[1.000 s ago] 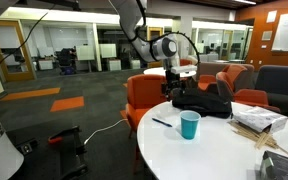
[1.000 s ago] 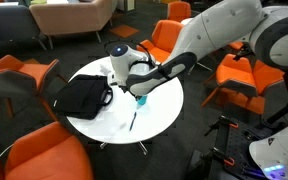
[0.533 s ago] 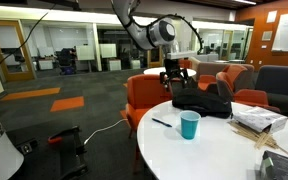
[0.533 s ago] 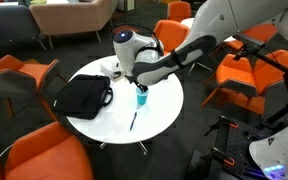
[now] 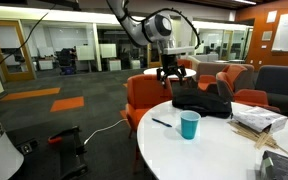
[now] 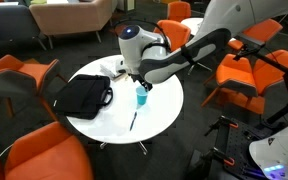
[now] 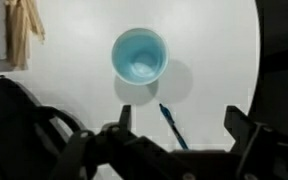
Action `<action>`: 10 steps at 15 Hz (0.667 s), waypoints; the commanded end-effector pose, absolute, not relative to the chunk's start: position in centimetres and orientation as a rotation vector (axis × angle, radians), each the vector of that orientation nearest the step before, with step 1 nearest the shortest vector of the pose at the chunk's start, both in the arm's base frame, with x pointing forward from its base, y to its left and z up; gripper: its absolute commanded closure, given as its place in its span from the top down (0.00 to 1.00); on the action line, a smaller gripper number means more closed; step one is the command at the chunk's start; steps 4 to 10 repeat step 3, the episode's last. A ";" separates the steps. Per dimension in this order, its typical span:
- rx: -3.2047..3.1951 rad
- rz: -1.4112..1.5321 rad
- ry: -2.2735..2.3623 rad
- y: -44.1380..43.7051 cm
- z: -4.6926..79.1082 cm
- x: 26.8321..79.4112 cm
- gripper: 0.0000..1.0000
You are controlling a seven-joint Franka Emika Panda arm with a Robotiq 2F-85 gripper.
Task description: Take the blue pen out of the light blue cup
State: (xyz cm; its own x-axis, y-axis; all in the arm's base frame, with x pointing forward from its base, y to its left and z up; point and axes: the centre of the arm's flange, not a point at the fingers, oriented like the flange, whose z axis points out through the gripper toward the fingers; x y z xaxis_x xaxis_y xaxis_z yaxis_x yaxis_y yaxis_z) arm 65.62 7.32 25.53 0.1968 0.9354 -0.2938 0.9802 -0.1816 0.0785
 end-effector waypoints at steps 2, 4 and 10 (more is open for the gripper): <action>2.200 -0.224 1.821 7.5 26.4 63.8 1.00; 2.200 -0.205 1.817 7.6 26.5 63.6 1.00; 2.200 -0.205 1.817 7.6 26.5 63.6 1.00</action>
